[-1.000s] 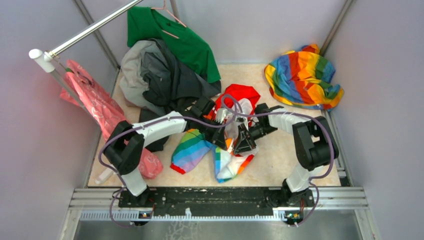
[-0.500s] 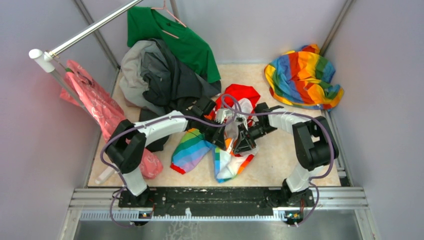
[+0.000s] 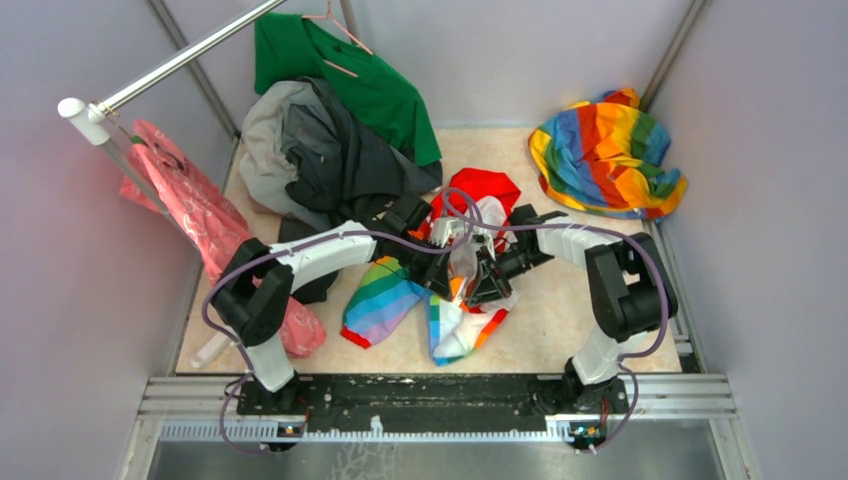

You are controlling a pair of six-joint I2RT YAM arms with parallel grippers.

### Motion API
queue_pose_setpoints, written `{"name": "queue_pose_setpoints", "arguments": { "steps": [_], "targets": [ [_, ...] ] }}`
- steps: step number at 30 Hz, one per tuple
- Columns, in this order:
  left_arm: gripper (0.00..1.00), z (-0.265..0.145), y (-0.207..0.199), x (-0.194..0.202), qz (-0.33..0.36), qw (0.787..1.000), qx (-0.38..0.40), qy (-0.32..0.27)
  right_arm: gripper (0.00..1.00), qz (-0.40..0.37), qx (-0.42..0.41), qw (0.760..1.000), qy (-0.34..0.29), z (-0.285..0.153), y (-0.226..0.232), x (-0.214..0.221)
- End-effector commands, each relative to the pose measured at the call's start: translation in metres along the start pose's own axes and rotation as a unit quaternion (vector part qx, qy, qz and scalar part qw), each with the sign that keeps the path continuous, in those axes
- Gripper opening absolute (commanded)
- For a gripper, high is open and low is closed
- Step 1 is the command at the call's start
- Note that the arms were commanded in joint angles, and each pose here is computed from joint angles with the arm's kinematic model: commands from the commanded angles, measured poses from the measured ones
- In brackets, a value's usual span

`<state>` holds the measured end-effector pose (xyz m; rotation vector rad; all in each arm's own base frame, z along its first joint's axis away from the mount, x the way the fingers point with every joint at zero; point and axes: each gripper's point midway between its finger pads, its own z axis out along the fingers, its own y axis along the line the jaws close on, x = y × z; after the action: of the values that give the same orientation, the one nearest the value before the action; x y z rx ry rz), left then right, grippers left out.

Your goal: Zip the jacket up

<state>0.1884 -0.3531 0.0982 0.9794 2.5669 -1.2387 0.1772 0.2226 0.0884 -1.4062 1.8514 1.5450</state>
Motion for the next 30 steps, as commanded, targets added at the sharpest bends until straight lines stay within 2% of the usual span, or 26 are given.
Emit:
{"name": "queue_pose_setpoints", "arguments": {
  "steps": [1, 10, 20, 30],
  "targets": [
    [0.00, 0.002, 0.002, -0.003, 0.013, 1.000, -0.001, 0.003, 0.03, -0.040, 0.007, 0.999, -0.001, -0.003, 0.004, -0.011],
    [0.00, 0.003, 0.001, -0.001, 0.010, 1.000, 0.002, 0.007, 0.04, -0.047, 0.009, 0.999, 0.004, -0.005, 0.008, -0.013],
    [0.00, 0.006, -0.007, -0.002, 0.001, 1.000, 0.029, 0.002, 0.07, -0.007, -0.028, 1.000, -0.006, 0.000, 0.013, -0.009],
    [0.00, 0.009, -0.010, 0.000, -0.008, 0.999, 0.045, 0.000, 0.11, 0.003, -0.024, 1.000, -0.010, 0.002, 0.008, -0.008]
  ]
}}
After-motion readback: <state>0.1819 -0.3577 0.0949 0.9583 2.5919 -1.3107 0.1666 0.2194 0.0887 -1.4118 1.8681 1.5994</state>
